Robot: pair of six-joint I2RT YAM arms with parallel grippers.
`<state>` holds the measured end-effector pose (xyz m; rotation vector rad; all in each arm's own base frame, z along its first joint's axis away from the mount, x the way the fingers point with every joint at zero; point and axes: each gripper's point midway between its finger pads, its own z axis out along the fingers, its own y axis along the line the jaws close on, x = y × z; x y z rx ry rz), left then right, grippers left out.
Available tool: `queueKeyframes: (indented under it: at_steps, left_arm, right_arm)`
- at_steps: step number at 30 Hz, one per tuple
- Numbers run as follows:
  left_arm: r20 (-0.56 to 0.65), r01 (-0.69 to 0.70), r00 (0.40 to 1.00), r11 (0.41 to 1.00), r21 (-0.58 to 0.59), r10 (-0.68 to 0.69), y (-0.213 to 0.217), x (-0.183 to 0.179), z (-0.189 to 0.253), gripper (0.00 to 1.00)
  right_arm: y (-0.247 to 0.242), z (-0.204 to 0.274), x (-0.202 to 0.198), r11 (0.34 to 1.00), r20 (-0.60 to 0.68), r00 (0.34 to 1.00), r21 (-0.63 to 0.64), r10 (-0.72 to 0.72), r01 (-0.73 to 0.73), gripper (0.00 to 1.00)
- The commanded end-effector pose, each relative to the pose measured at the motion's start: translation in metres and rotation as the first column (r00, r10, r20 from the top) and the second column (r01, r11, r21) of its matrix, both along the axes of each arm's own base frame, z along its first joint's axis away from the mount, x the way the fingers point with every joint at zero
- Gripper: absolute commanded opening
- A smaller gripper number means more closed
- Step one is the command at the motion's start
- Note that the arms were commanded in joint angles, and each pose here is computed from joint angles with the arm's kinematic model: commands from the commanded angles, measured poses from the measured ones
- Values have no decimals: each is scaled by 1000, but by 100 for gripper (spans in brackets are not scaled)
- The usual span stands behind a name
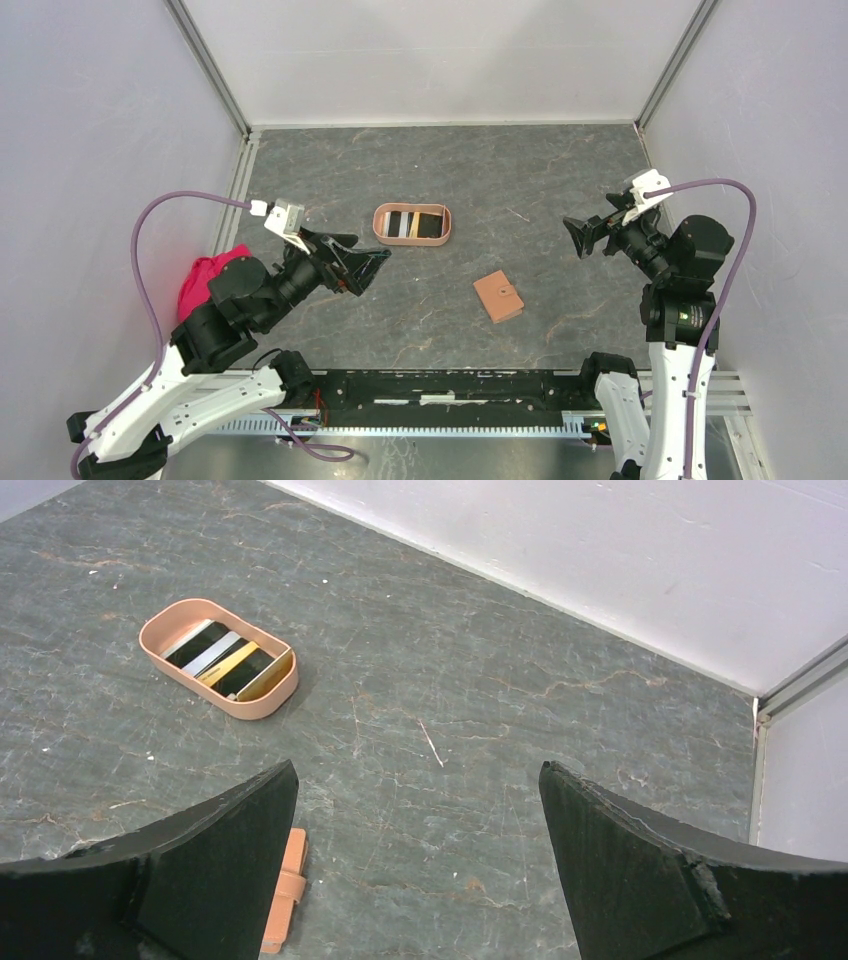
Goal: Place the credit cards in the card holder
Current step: Reset both arms
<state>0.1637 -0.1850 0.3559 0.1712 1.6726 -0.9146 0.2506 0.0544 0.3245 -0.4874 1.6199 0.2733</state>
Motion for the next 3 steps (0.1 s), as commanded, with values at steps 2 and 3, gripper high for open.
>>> queueKeyframes:
  at_steps: [2,3]
  left_arm:
    - [28,-21,999,1000,22,20,4,4,-1,100]
    - [29,-21,999,1000,24,20,4,4,-1,100]
  right_arm:
    - [-2,7,1,1000,30,1000,3,-10,10,98]
    - [-2,7,1,1000,29,1000,1,-11,11,98]
